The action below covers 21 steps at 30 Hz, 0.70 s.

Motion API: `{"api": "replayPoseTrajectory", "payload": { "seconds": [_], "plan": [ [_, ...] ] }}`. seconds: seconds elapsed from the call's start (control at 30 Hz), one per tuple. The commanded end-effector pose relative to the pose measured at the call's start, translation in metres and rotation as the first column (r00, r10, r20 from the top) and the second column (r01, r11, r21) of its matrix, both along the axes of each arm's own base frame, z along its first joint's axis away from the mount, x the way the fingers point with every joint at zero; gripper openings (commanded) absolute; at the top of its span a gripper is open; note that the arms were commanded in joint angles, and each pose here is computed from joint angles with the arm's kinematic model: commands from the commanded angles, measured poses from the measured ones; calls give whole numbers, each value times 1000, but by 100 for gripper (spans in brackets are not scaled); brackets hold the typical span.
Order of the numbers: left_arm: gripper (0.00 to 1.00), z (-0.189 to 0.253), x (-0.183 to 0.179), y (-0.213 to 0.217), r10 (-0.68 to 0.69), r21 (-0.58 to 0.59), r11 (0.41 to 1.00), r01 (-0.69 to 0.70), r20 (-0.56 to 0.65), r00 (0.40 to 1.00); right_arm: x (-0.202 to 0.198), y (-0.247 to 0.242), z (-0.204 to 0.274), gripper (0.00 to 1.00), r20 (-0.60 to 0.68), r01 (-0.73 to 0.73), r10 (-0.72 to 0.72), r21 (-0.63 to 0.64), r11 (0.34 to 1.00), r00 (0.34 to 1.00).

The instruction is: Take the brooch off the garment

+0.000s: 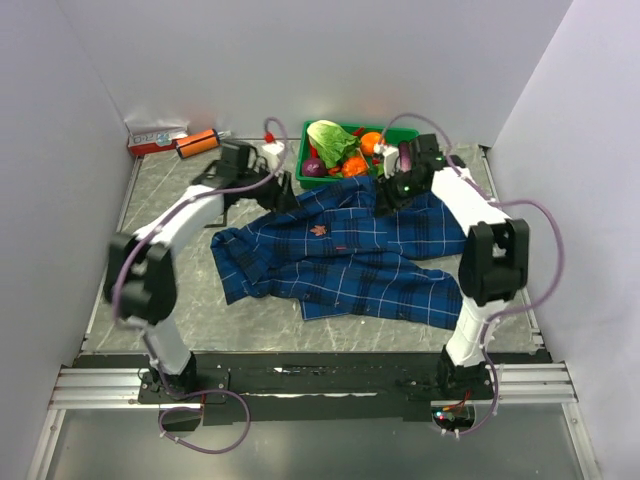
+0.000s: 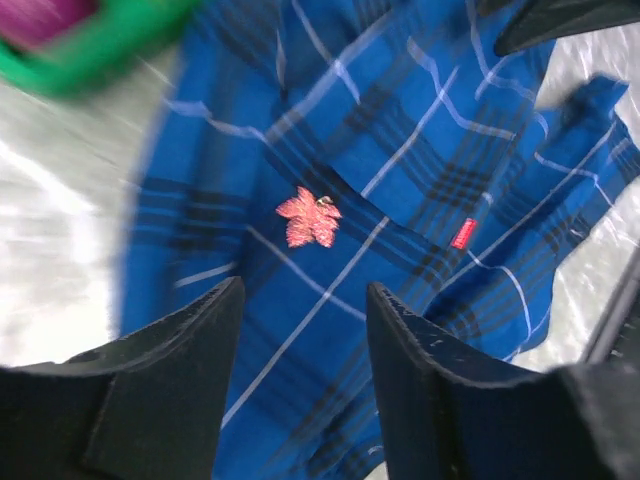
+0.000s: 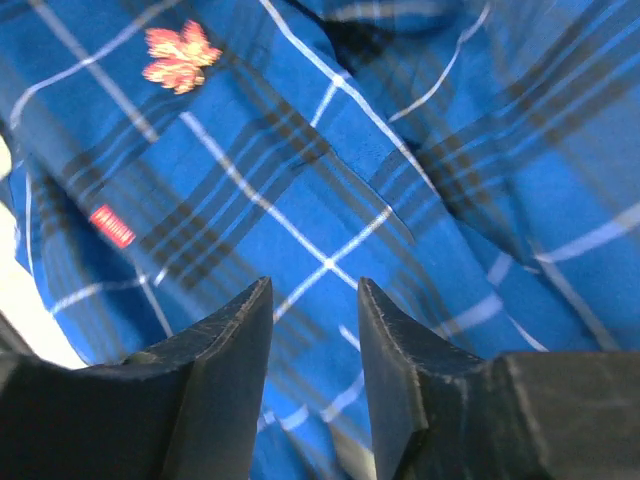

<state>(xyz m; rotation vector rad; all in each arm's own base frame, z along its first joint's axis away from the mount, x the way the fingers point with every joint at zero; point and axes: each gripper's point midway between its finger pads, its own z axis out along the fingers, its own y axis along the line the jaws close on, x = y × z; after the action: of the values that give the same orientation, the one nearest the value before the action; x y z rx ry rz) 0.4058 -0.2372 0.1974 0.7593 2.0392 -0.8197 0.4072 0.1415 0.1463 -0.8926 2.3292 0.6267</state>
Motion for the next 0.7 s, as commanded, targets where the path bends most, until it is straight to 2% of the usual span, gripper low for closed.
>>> {"api": "replayPoseTrajectory", "payload": {
  "seconds": [0.0, 0.07, 0.17, 0.27, 0.5, 0.67],
  "plan": [
    [56, -18, 9, -32, -51, -122, 992, 31, -167, 985, -1, 19, -5, 45, -116, 92, -80, 103, 990, 990],
    [55, -24, 14, -39, -62, -137, 990, 37, -187, 980, -10, 15, -26, 44, -140, 101, -90, 73, 992, 986],
    [55, -57, 17, -50, -92, -167, 985, 41, -308, 947, -28, 10, -54, 44, -173, 82, -81, -4, 997, 982],
    [56, -76, 20, -57, -94, -182, 983, 29, -357, 929, -41, 7, -72, 44, -214, 87, -94, -43, 995, 972],
    [61, -108, 36, -63, -52, -159, 987, -18, -425, 904, -43, 9, -81, 45, -247, 89, -96, -42, 995, 964],
    [54, -119, 25, -67, -88, -160, 987, 17, -450, 888, -41, 10, -83, 46, -259, 84, -90, -36, 996, 962]
  ]
}}
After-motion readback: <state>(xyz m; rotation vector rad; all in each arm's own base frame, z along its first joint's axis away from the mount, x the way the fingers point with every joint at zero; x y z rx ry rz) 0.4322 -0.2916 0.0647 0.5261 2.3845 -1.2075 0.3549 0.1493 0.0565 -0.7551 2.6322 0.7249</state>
